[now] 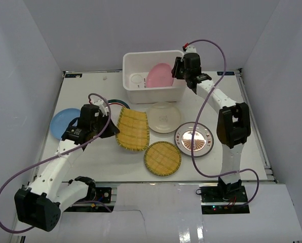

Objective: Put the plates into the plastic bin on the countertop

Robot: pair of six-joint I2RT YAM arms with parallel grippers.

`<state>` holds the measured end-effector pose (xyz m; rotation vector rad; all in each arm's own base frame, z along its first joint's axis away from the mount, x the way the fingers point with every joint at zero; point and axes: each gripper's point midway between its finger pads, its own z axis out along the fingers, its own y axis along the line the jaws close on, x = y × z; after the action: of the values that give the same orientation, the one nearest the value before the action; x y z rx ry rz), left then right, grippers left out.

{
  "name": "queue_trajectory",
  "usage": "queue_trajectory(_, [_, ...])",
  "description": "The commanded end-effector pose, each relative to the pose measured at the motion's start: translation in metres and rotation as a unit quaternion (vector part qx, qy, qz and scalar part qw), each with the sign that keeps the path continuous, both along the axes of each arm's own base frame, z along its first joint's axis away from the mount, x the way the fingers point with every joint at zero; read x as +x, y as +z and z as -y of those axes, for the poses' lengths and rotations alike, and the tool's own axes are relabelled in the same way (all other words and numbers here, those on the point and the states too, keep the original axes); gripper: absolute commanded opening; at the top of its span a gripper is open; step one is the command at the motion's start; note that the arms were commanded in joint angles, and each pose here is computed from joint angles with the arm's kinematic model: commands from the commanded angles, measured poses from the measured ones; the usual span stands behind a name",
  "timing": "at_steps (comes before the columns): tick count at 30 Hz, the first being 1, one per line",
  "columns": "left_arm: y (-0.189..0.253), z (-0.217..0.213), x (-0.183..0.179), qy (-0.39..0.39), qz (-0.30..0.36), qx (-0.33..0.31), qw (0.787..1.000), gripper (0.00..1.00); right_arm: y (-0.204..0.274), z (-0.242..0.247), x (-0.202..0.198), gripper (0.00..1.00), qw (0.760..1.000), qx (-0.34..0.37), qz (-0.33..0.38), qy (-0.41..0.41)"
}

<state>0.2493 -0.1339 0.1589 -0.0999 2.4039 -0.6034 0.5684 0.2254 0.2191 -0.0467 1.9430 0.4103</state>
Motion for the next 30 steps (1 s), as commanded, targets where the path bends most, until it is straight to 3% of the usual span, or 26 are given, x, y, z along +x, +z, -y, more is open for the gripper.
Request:
queue_trajectory(1, [0.090,0.024,0.012,-0.028,0.102,-0.086,0.991,0.00,0.045,-0.004,-0.011,0.49,0.998,-0.010,0.052,0.017])
queue_trajectory(2, [0.101,0.027,0.015,-0.031,0.112,-0.097,0.989,0.00,0.064,-0.005,-0.016,0.58,0.997,-0.003,0.072,0.023])
queue_trajectory(4, [0.134,0.033,0.027,-0.031,0.150,-0.118,0.981,0.00,0.074,-0.001,-0.024,0.64,0.997,-0.002,0.080,0.023])
queue_trajectory(5, [0.138,0.035,0.037,-0.026,0.154,-0.118,0.981,0.00,0.098,0.005,-0.034,0.64,0.995,0.002,0.100,0.019])
queue_trajectory(7, [0.166,0.037,0.054,-0.018,0.191,-0.128,0.973,0.00,0.097,0.018,-0.048,0.65,0.995,-0.004,0.099,0.007])
queue_trajectory(9, [0.172,0.039,0.080,0.003,0.199,-0.129,0.972,0.00,0.117,0.043,-0.068,0.58,0.993,0.006,0.113,-0.027])
queue_trajectory(13, [0.188,0.049,0.129,0.027,0.222,-0.143,0.964,0.00,0.099,0.090,-0.131,0.17,0.991,0.047,0.108,-0.071])
queue_trajectory(14, [0.202,0.052,0.141,0.032,0.233,-0.151,0.960,0.00,0.048,0.098,-0.148,0.08,0.994,0.043,0.069,-0.074])
queue_trajectory(16, [0.187,0.060,0.175,0.043,0.222,-0.148,0.963,0.00,0.035,0.106,-0.181,0.08,0.992,0.074,0.067,-0.081])
queue_trajectory(17, [0.198,0.063,0.187,0.045,0.234,-0.154,0.959,0.00,-0.010,0.112,-0.201,0.08,0.994,0.069,0.027,-0.086])
queue_trajectory(18, [0.201,0.067,0.199,0.050,0.241,-0.161,0.956,0.00,-0.024,0.115,-0.214,0.09,0.993,0.074,0.016,-0.089])
queue_trajectory(19, [0.179,0.071,0.219,0.057,0.222,-0.155,0.961,0.00,-0.022,0.118,-0.228,0.16,0.991,0.093,0.023,-0.091])
queue_trajectory(21, [0.193,0.077,0.242,0.060,0.240,-0.164,0.955,0.00,-0.065,0.130,-0.255,0.27,0.991,0.082,-0.020,-0.107])
queue_trajectory(22, [0.171,0.084,0.260,0.061,0.220,-0.159,0.960,0.00,-0.064,0.135,-0.266,0.40,0.990,0.086,-0.014,-0.112])
queue_trajectory(24, [0.187,0.093,0.279,0.057,0.239,-0.174,0.954,0.00,-0.081,0.148,-0.286,0.53,0.988,0.074,-0.032,-0.134])
queue_trajectory(25, [0.165,0.098,0.295,0.058,0.222,-0.173,0.958,0.00,-0.090,0.154,-0.293,0.73,0.986,0.065,-0.044,-0.144])
queue_trajectory(28, [0.174,0.113,0.318,0.047,0.232,-0.193,0.952,0.00,-0.105,0.173,-0.311,0.99,0.981,0.045,-0.060,-0.180])
queue_trajectory(29, [0.148,0.122,0.329,0.039,0.208,-0.193,0.958,0.06,-0.108,0.181,-0.314,0.97,0.977,0.038,-0.062,-0.201])
queue_trajectory(30, [0.164,0.128,0.334,0.028,0.221,-0.204,0.953,0.17,-0.112,0.185,-0.318,0.96,0.974,0.040,-0.067,-0.213])
